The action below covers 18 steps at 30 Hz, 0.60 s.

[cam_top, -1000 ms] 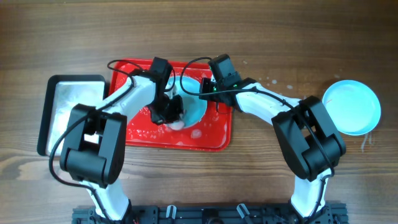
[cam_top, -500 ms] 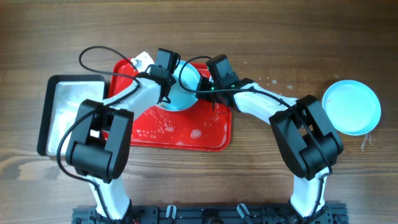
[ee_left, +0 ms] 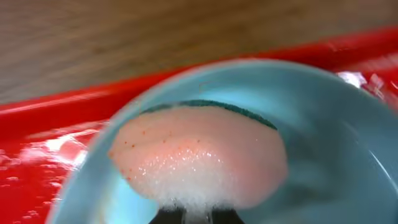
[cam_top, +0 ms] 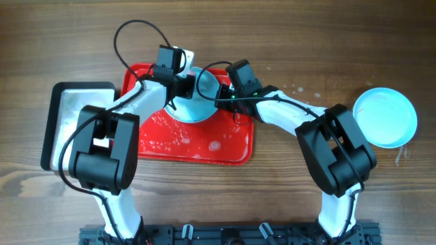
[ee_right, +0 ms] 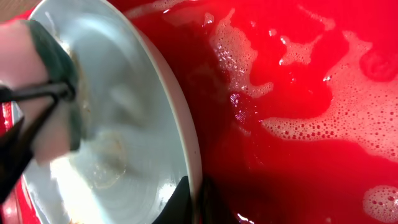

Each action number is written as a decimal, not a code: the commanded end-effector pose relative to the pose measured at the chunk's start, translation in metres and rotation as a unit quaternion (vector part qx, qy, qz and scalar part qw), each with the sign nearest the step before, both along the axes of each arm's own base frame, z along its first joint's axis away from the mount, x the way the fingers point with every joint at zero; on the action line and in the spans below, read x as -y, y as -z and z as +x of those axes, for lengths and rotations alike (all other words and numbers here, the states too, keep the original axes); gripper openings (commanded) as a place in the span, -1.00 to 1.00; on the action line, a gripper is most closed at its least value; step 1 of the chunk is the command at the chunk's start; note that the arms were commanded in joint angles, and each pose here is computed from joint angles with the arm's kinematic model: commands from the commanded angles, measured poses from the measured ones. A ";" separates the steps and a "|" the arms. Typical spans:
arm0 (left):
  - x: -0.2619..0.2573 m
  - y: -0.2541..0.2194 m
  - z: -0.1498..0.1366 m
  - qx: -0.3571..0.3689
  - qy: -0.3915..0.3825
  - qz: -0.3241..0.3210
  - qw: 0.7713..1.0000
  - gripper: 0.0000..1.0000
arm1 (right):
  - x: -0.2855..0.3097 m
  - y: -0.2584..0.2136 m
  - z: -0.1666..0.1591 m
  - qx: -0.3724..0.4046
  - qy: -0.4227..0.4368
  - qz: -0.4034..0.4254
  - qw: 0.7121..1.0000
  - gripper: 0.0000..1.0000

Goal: Clean dirty plates on tray and stack at the side
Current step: 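Keep scrubbing the plate rim with the sponge while the right gripper holds it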

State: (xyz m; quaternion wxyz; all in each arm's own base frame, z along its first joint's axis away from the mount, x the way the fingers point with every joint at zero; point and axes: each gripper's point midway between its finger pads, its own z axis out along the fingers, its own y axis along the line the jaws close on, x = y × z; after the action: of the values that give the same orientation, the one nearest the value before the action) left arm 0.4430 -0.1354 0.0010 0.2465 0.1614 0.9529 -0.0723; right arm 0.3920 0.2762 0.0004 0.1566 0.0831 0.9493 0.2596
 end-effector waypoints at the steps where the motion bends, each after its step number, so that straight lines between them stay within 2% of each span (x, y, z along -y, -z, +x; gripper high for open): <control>1: 0.036 0.070 -0.101 -0.178 0.122 -0.065 0.974 -0.92 | 0.015 0.049 -0.026 -0.053 -0.006 -0.044 0.998 -0.90; 4: 0.058 0.050 -0.107 -0.185 0.146 -0.134 0.962 -0.92 | 0.015 0.049 -0.026 -0.053 -0.006 -0.045 0.998 -0.91; 7: 0.060 0.043 -0.107 -0.183 0.151 -0.139 0.962 -0.92 | 0.015 0.049 -0.026 -0.053 -0.006 -0.045 0.998 -0.91; 9: 0.043 0.052 -0.097 -0.173 0.117 -0.093 0.974 -0.92 | 0.015 0.049 -0.026 -0.053 -0.006 -0.045 0.998 -0.91; 11: 0.010 0.061 -0.075 -0.144 0.027 -0.009 0.989 -0.92 | 0.015 0.049 -0.026 -0.053 -0.006 -0.045 0.998 -0.91; 13: -0.018 0.060 -0.049 -0.093 -0.047 0.056 0.993 -0.92 | 0.015 0.049 -0.026 -0.053 -0.006 -0.045 0.998 -0.91; 15: -0.032 0.053 -0.029 -0.046 -0.094 0.083 0.991 -0.92 | 0.015 0.049 -0.026 -0.053 -0.006 -0.045 0.998 -0.92; 18: -0.045 0.037 0.004 0.031 -0.164 0.088 0.982 -0.92 | 0.015 0.049 -0.026 -0.053 -0.006 -0.045 0.998 -0.91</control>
State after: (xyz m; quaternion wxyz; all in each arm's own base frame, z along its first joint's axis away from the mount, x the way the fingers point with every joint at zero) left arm 0.4458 -0.1636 0.0082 0.2791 0.1392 0.9450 -0.0986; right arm 0.3923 0.2763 0.0006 0.1573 0.0827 0.9492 0.2598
